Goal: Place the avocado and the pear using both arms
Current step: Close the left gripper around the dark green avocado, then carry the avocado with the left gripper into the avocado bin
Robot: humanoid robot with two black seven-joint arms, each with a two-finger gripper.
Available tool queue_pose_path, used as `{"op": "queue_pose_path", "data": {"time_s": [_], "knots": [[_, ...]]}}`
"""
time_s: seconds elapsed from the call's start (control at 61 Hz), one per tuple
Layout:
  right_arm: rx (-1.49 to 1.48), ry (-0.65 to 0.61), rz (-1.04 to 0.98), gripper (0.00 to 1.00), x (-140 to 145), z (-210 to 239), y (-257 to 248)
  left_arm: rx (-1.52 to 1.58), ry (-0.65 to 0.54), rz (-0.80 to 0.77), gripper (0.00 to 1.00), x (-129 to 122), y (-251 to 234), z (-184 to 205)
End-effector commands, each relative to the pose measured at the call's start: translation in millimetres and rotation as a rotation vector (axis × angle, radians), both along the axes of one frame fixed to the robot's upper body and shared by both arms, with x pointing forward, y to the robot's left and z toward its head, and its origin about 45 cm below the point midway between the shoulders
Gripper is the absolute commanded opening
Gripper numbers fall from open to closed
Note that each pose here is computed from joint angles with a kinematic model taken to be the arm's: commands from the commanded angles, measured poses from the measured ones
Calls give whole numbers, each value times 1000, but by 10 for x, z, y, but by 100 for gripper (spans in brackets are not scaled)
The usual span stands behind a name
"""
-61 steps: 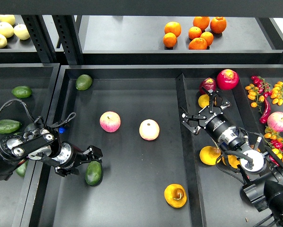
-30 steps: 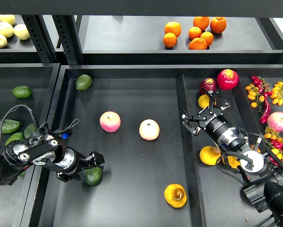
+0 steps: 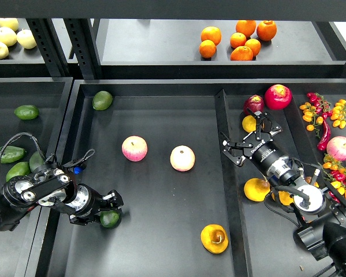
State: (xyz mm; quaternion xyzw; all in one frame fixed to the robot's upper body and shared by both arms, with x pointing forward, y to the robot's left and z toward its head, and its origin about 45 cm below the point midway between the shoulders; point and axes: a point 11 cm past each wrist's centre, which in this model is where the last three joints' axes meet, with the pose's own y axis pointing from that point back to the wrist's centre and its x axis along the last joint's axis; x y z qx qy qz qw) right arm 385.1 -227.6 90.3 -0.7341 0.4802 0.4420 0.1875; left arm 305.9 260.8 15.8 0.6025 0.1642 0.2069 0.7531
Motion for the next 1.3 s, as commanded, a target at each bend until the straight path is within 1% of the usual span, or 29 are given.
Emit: {"op": "queue_pose_path", "data": {"time_s": [0.0, 0.066, 0.098, 0.23, 0.361, 0.557, 0.705, 0.77, 0.885, 0.967, 1.115, 1.279], "knots": [[0, 1, 0, 100, -2, -3, -1, -8, -4, 17, 47, 19, 8, 9], [0, 2, -1, 100, -8, -9, -2, -10, -9, 26, 44, 39, 19, 19], [0, 2, -1, 100, -8, -9, -2, -15, -11, 34, 41, 53, 10, 22], [0, 2, -1, 100, -8, -9, -2, -27, -21, 45, 36, 91, -9, 48], [0, 2, -1, 100, -8, -9, -2, -62, -46, 73, 31, 192, -50, 134], [-1, 2, 0, 100, -8, -9, -2, -99, -69, 104, 28, 290, -62, 234], [0, 2, -1, 100, -8, -9, -2, -154, -73, 175, 26, 358, -12, 321], [-1, 1, -1, 100, -7, -8, -3, -161, -95, 219, 23, 465, 148, 449], [-1, -2, 0, 100, 0, 2, 1, -162, -122, 259, 23, 554, 336, 585], [1, -3, -1, 100, -1, 6, 1, -157, -152, 304, 22, 630, 558, 719], [-1, -2, 3, 100, -4, 2, 8, -162, -193, 403, 22, 691, 953, 919], [-2, -2, 8, 100, -1, 9, 17, -177, -228, 490, 22, 717, 1273, 1103]]}}
